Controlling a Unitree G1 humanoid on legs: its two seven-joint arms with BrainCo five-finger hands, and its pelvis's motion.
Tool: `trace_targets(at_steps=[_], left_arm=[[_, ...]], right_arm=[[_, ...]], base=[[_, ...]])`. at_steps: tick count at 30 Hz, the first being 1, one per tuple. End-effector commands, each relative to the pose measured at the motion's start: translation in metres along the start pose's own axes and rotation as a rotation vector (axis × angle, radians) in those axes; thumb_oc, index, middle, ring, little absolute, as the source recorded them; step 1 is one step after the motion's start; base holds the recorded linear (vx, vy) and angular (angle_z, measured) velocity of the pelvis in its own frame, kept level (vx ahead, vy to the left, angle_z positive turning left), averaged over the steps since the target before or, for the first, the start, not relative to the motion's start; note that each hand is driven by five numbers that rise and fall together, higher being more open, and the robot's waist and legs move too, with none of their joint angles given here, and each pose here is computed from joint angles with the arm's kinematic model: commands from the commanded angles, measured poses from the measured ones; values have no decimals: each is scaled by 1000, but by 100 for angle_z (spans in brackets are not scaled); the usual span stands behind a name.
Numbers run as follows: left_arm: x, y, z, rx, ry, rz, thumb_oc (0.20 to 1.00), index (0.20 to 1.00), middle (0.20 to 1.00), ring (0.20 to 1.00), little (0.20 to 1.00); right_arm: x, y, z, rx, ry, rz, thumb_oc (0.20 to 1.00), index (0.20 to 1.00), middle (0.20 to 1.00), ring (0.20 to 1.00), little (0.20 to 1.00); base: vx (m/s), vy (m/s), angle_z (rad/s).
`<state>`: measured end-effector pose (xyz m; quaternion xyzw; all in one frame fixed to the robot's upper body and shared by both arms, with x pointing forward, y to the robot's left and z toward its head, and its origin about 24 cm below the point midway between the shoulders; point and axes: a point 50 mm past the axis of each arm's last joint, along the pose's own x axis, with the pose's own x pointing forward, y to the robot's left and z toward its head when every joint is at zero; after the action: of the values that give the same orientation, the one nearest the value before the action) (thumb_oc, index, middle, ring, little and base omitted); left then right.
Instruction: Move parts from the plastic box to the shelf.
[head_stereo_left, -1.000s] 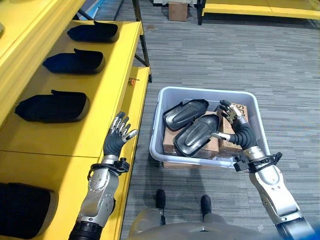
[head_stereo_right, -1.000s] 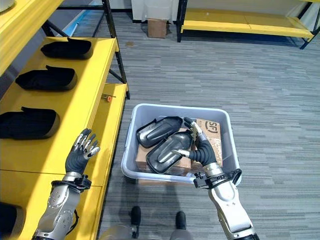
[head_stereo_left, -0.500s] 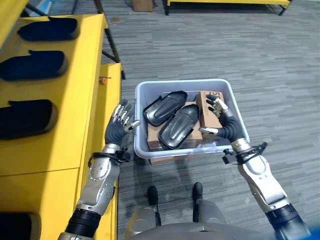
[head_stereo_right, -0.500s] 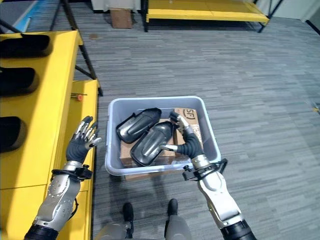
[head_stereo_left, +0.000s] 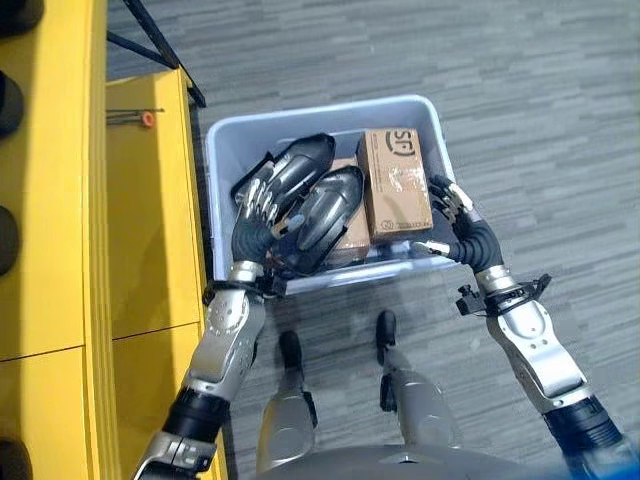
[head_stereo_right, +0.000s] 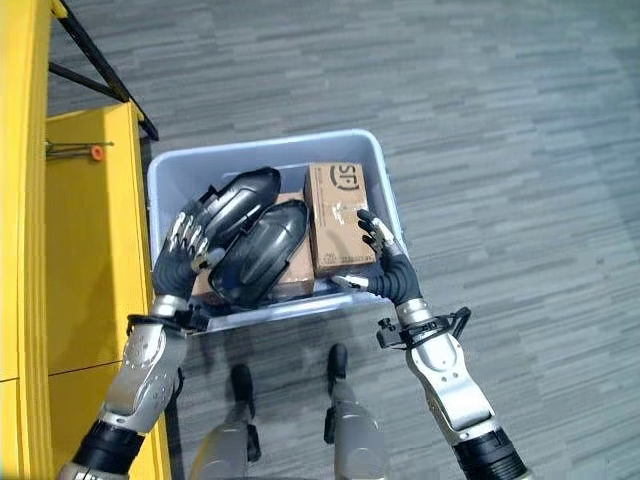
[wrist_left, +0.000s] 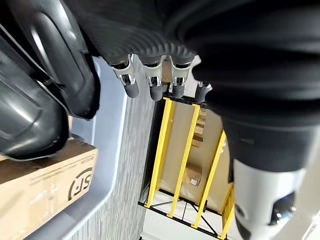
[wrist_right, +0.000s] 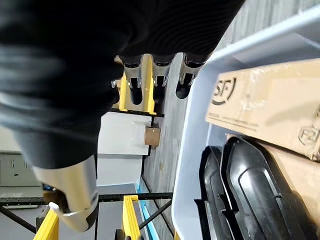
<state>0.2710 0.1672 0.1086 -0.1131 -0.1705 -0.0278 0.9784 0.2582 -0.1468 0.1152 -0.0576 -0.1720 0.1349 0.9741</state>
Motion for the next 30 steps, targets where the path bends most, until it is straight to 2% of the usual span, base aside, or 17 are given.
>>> trace_targets(at_steps=[1,6,7,8,18,30], left_arm=[[-2,6,14,40,-86,22,1000,1000,1000,1000,1000],[5,3,18,25,-116,71,1000,1000,1000,1000,1000],[5,4,18,26,-117,71,1000,1000,1000,1000,1000],[8,5,20,33,-127,98,1000,1000,1000,1000,1000],[22,-1,21,100,-141,90,1000,1000,1000,1000,1000],[47,6,-19,280,39,138,1000,1000,1000,1000,1000]], right_arm=[[13,14,24,118,-152,-2,1000,1000,1000,1000,1000],[36,47,24,377,-138,47,1000,1000,1000,1000,1000],[37,47,24,379,-140,48,1000,1000,1000,1000,1000],[44,62,24,457,-123,85,1000,1000,1000,1000,1000],[46,73,23,509,-102,130,1000,1000,1000,1000,1000],[48,78,25,516,-107,147,1000,1000,1000,1000,1000]], base=[[-2,16,-7],[-4,25,-5],[-7,38,1],[-3,31,6],[-4,21,5],[-7,16,-7]])
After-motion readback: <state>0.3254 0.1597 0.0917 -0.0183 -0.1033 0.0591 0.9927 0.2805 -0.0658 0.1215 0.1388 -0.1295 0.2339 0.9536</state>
